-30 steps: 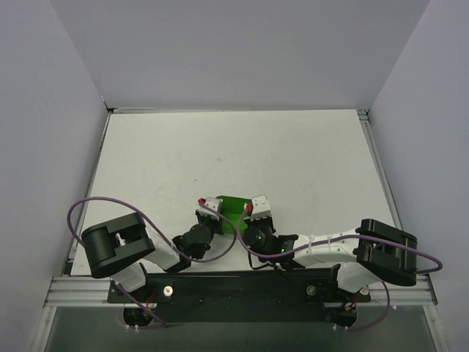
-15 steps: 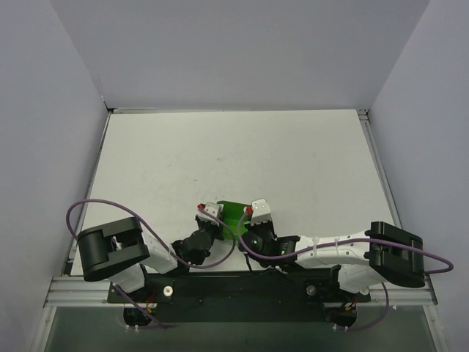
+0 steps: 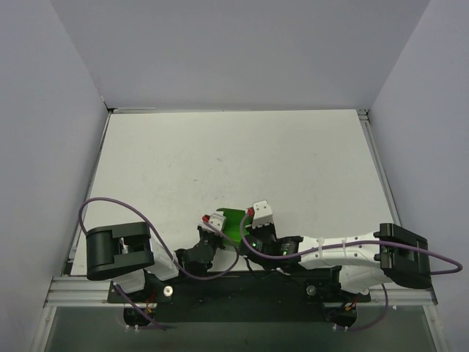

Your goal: Fold the paper box

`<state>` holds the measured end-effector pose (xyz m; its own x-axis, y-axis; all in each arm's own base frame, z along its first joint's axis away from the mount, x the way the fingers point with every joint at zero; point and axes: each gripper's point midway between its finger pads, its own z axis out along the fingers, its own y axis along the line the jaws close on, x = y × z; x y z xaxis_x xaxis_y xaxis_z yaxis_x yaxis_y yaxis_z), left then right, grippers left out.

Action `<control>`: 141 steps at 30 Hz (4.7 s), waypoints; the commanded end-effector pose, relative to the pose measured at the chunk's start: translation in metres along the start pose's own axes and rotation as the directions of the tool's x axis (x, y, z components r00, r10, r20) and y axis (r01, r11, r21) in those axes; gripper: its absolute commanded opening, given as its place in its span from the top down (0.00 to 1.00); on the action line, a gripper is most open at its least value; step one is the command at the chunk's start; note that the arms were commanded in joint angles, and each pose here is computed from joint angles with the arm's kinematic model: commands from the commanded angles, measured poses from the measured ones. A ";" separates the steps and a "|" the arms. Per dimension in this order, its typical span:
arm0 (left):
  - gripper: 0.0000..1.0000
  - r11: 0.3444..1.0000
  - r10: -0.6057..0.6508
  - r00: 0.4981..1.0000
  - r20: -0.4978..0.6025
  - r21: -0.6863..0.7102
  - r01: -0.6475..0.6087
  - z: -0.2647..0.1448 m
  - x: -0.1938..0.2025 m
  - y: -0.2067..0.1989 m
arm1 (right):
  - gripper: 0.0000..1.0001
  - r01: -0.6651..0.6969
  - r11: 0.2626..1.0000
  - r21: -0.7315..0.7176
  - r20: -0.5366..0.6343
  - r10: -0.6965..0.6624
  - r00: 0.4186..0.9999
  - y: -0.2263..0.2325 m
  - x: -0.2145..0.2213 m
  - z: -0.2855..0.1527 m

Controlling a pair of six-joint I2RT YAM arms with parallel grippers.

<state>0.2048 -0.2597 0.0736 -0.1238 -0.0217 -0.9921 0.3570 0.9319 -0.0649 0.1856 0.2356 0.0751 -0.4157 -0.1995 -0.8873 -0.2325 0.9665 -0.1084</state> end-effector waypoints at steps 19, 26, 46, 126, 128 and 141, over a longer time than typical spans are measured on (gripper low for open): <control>1.00 0.982 -0.010 0.959 0.283 0.185 -0.044 0.082 -0.081 -0.015 | 1.00 -0.064 0.998 -0.018 0.360 0.066 0.931 0.004 -0.103 0.062; 1.00 0.978 -0.008 0.977 0.214 0.204 -0.037 0.092 -0.043 -0.023 | 1.00 -0.087 0.996 0.001 0.327 0.082 0.941 0.004 -0.076 0.073; 1.00 0.975 0.069 0.991 0.117 0.202 -0.092 0.061 -0.004 -0.012 | 1.00 -0.134 0.990 -0.044 0.132 0.139 0.982 0.014 -0.024 0.036; 1.00 0.950 -0.012 0.999 0.032 0.311 0.001 0.018 0.017 -0.041 | 0.43 -0.744 0.667 0.022 -0.274 0.720 0.637 -0.016 0.004 0.023; 1.00 0.946 -0.013 1.000 0.029 0.324 0.003 0.017 0.018 -0.044 | 0.44 -0.744 0.668 0.024 -0.277 0.720 0.637 -0.016 0.005 0.024; 0.73 0.966 -0.019 0.999 0.046 0.257 0.007 0.010 0.008 -0.022 | 0.50 -0.740 0.669 0.062 -0.265 0.726 0.634 -0.024 0.015 0.025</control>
<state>0.2151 -0.2834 0.0396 -0.1199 0.0636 -0.9907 0.5499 0.8351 -0.0129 0.2042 0.2188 0.0560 -0.6848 0.5064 -0.5240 0.1759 0.8127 0.5555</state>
